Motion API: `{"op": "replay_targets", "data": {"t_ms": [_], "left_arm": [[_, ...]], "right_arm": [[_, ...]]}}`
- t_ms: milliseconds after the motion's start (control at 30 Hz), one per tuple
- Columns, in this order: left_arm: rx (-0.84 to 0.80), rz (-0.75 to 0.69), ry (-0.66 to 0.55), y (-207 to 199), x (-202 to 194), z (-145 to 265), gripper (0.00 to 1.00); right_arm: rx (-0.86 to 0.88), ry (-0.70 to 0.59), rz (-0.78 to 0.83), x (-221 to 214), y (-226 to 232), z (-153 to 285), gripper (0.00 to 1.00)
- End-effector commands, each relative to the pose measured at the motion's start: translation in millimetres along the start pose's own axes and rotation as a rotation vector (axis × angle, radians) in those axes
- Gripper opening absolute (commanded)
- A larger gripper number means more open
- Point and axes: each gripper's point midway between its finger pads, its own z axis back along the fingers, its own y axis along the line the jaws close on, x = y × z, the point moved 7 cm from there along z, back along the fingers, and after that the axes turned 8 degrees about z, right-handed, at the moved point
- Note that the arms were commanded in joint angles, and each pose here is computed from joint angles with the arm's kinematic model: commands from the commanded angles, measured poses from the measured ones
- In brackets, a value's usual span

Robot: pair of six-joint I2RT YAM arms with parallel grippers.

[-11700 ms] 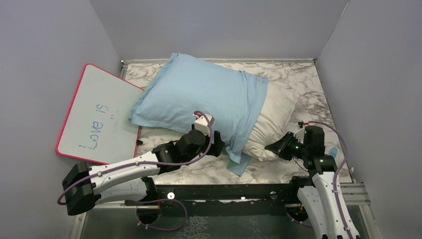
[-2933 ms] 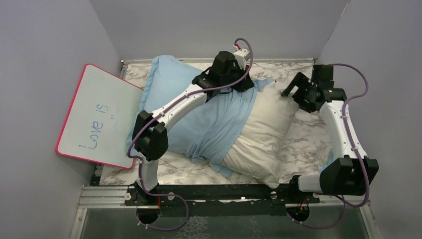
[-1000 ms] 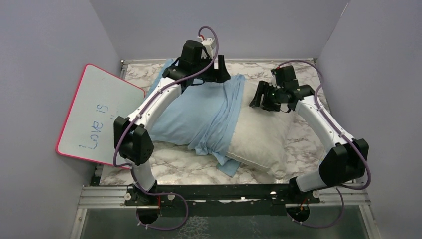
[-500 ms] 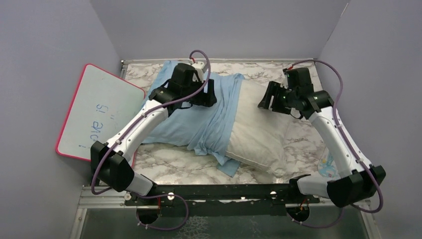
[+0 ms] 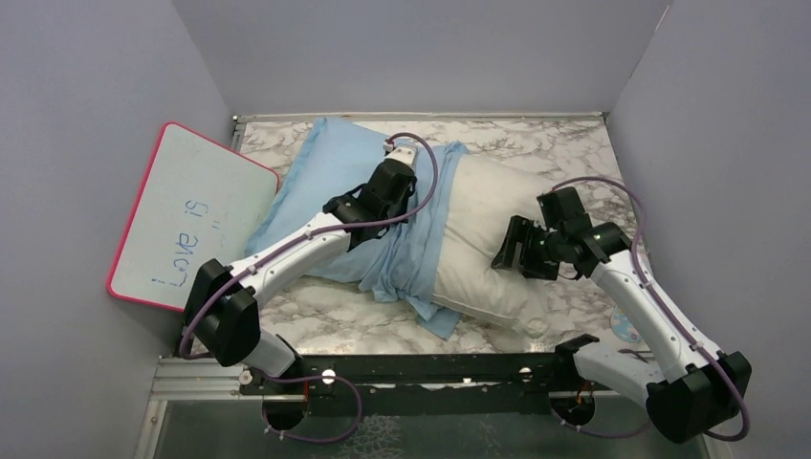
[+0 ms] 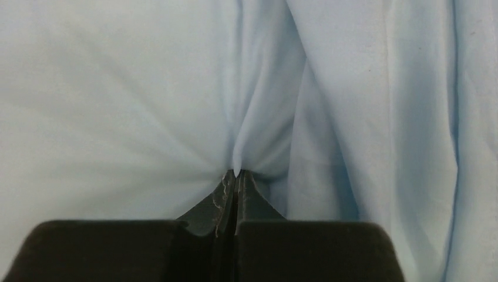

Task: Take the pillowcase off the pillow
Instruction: Remove the pillow from the pillowcase.

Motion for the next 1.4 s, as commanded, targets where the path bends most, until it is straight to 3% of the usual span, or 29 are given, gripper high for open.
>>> {"op": "replay_targets", "data": {"t_ms": [0, 233, 367, 467, 500, 567, 667, 867, 1000, 1100, 1200, 1367], "left_arm": [[0.273, 0.004, 0.010, 57, -15, 7, 0.00], [0.418, 0.218, -0.013, 147, -2, 18, 0.00], [0.252, 0.270, 0.011, 149, -3, 22, 0.02], [-0.030, 0.293, 0.019, 119, -4, 29, 0.44], [-0.100, 0.307, 0.006, 111, -4, 35, 0.53], [-0.166, 0.334, -0.039, 102, -3, 51, 0.65], [-0.232, 0.356, -0.109, 92, -1, 79, 0.72], [-0.460, 0.273, -0.093, 49, -30, 120, 0.75], [-0.541, 0.272, 0.008, 29, -76, 125, 0.75], [-0.543, 0.316, 0.073, 30, -108, 115, 0.76], [-0.557, 0.383, 0.060, 30, -123, 104, 0.76], [-0.405, 0.525, 0.030, 40, -137, 75, 0.76]], "right_arm": [[-0.218, -0.066, -0.121, 4, -22, -14, 0.82], [-0.345, -0.068, -0.231, 10, -34, -44, 0.85], [-0.272, -0.038, -0.207, 16, -24, -52, 0.85], [-0.183, -0.043, -0.163, 25, -12, -43, 0.85], [-0.164, -0.064, -0.147, 28, -9, -37, 0.84], [-0.109, -0.098, -0.113, 33, -1, -25, 0.84], [-0.038, -0.144, -0.080, 34, 6, -8, 0.84], [0.138, -0.160, -0.085, 24, 22, 8, 0.83], [0.262, -0.210, -0.105, 9, 24, 1, 0.82], [0.319, -0.225, -0.123, -4, 22, 0, 0.82], [0.342, -0.251, -0.130, -15, 18, 1, 0.82], [0.316, -0.253, -0.147, -25, 12, 6, 0.83]]}}
